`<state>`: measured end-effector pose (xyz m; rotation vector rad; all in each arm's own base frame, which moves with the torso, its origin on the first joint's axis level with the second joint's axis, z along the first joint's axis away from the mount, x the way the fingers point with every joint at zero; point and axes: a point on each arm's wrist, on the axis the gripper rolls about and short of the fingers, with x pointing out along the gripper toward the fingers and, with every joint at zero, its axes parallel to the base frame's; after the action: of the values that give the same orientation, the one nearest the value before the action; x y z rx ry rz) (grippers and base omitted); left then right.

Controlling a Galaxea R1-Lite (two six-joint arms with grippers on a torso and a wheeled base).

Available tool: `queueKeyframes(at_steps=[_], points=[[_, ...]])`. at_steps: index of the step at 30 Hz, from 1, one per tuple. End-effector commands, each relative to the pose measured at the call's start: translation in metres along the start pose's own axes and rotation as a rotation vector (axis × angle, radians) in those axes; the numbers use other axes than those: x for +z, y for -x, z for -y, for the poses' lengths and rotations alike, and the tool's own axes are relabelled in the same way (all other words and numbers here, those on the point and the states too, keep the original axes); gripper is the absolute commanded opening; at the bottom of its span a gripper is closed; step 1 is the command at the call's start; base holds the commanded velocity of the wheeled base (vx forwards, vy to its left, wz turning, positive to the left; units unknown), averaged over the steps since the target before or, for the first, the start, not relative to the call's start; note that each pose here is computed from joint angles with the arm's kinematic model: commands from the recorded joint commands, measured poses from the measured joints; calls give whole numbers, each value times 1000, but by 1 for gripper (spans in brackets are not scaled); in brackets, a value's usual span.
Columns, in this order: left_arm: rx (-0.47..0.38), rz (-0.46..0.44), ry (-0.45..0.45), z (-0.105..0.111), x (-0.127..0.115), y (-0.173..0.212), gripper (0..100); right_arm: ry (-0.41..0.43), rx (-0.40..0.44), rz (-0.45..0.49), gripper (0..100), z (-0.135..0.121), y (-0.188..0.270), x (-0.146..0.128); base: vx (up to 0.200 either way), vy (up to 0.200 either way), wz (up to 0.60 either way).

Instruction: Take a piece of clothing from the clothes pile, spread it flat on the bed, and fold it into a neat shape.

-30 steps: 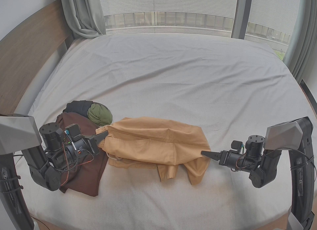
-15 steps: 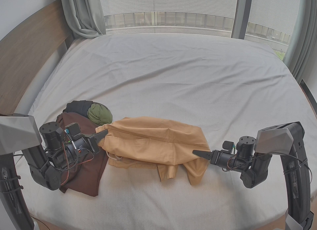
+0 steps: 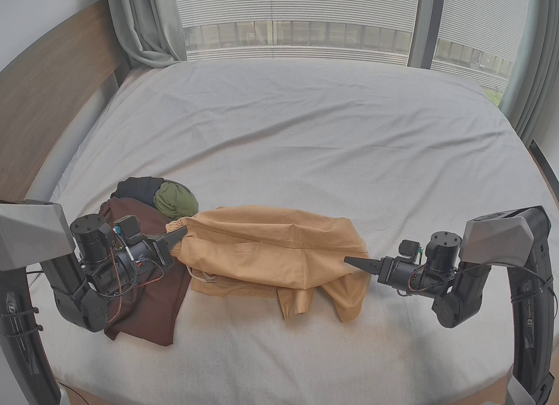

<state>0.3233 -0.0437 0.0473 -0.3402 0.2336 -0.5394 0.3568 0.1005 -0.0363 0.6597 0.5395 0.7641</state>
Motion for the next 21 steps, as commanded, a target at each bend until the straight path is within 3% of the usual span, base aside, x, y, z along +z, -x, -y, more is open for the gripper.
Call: queueKeyframes(at_steps=[1, 21], points=[[11, -2, 5, -5, -2, -2, 0, 26, 19, 35, 100, -18, 12, 16, 0, 0, 0], [18, -1, 6, -9, -2, -2, 0, 46, 99, 17, 100, -40, 45, 35, 0, 0, 0]])
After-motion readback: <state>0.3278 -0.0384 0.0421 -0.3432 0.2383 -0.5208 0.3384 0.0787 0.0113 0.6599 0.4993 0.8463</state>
